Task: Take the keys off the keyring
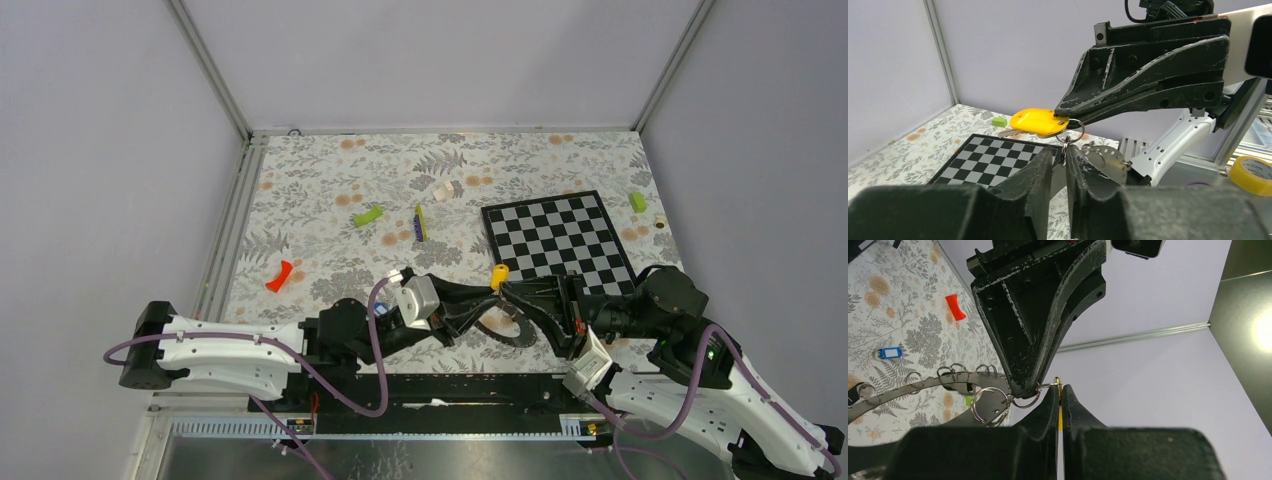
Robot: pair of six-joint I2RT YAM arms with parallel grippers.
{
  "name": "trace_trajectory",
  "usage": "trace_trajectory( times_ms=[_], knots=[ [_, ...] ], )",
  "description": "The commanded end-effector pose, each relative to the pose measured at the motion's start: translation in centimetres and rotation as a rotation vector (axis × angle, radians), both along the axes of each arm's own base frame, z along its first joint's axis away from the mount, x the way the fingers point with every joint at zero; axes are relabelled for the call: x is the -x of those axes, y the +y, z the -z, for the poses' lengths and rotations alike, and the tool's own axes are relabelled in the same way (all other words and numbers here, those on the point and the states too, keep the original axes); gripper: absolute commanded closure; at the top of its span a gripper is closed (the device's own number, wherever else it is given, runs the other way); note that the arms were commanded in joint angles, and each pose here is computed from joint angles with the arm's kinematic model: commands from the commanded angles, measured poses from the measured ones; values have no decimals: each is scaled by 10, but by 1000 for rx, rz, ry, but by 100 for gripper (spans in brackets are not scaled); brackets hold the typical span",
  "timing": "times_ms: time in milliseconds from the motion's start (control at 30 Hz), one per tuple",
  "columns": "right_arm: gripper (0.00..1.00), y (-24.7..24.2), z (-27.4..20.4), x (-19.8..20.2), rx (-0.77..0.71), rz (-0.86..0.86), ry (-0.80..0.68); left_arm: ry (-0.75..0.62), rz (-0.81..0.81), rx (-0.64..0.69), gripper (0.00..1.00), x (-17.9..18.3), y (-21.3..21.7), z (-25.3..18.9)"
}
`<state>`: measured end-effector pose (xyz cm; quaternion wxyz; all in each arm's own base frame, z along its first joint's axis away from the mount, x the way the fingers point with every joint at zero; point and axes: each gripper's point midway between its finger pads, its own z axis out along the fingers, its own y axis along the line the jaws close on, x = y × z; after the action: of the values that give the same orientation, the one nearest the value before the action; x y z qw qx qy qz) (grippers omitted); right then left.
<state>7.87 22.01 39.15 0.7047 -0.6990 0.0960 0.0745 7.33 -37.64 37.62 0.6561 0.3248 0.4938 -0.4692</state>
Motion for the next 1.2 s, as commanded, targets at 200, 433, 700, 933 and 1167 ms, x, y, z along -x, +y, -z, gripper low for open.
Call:
trace_trajectory(
  times_ms=[200, 433, 700, 933, 1167],
  knots=[
    [100, -8, -29, 12, -113, -27, -56, 27, 32, 74, 100, 4, 5, -26],
    [100, -16, -29, 9, -148, 8, -52, 41, 34, 75, 100, 5, 21, -25],
    [100, -14, -10, 6, -154, 15, 4, 28, 60, -24, 100, 11, 31, -20],
    [100, -13, 2, 16, -167, -35, 87, -48, 137, -206, 100, 25, 35, -14],
    [100, -8, 23, 43, -100, -179, 268, -195, 156, -214, 100, 29, 50, -26]
  ],
)
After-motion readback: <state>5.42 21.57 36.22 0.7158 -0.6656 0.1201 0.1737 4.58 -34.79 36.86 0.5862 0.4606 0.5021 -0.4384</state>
